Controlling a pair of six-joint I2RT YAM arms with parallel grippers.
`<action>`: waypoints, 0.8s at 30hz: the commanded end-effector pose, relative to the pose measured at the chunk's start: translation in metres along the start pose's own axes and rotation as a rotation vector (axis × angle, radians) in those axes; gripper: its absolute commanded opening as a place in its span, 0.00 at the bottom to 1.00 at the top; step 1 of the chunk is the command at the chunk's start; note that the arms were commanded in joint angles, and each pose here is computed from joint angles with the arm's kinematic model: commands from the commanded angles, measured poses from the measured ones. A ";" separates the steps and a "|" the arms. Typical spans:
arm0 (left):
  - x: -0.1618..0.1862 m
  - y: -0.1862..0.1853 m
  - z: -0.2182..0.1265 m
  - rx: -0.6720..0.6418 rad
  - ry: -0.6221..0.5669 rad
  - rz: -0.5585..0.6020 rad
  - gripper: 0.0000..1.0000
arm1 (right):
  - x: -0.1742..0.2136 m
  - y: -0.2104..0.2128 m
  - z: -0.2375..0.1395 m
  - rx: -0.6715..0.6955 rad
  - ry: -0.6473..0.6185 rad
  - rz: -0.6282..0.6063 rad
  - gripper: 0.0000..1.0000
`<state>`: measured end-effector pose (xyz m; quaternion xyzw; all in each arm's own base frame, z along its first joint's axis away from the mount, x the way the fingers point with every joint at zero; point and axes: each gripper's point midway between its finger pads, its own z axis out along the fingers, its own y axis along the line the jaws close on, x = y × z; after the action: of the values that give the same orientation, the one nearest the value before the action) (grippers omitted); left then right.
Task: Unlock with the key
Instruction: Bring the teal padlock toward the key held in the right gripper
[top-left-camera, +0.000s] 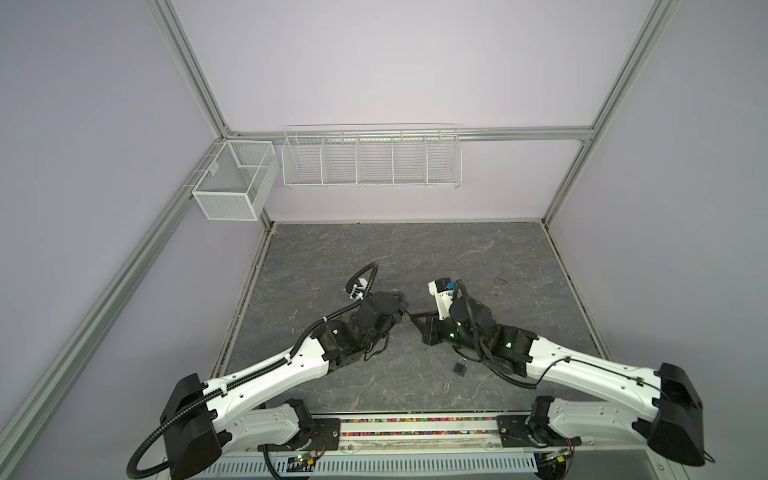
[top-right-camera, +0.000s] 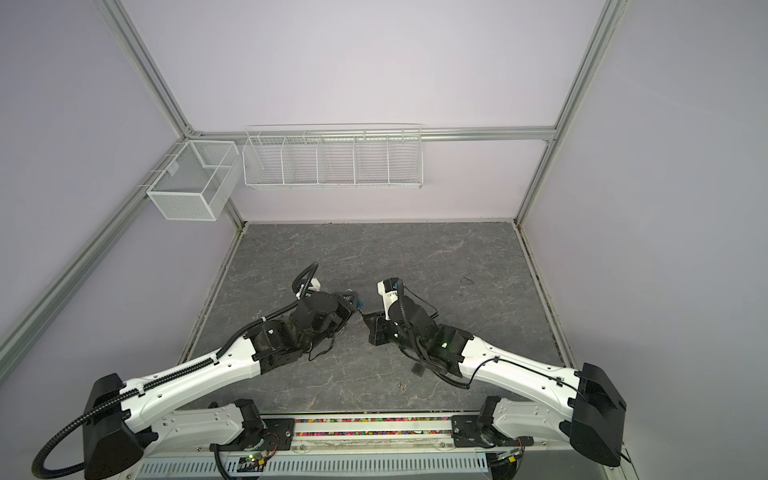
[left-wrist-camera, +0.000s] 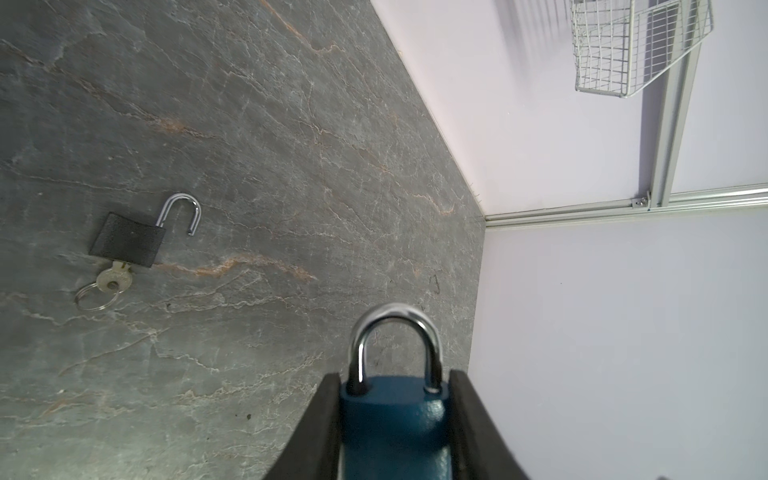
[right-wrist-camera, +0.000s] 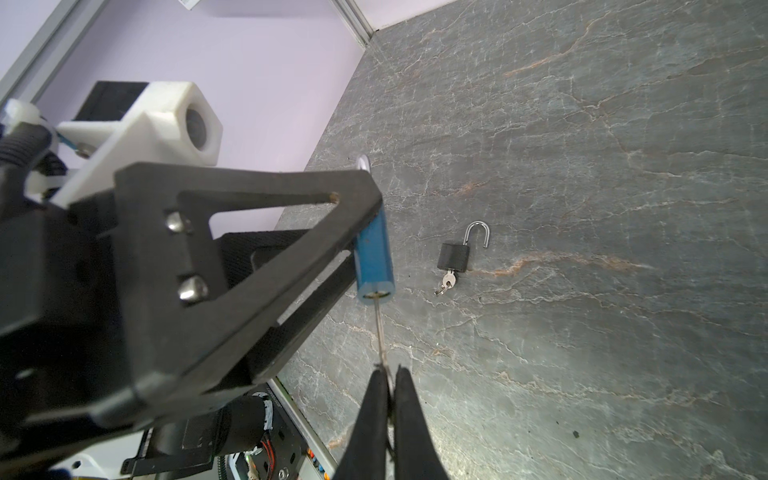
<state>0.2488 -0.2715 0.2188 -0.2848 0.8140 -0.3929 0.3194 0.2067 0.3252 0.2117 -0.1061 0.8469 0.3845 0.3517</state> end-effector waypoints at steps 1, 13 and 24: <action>0.000 -0.008 -0.007 0.034 0.011 -0.076 0.00 | -0.019 0.023 -0.003 -0.046 -0.077 -0.035 0.07; -0.017 -0.014 -0.009 0.052 -0.056 -0.176 0.00 | 0.000 0.019 -0.008 0.008 -0.070 -0.041 0.06; -0.021 -0.009 -0.010 0.038 -0.072 -0.179 0.00 | -0.013 0.004 -0.015 0.122 -0.109 -0.058 0.06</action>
<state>0.2513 -0.2616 0.2207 -0.3469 0.7857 -0.4110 0.3057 0.2022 0.3212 0.2135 -0.0990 0.8501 0.3324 0.3963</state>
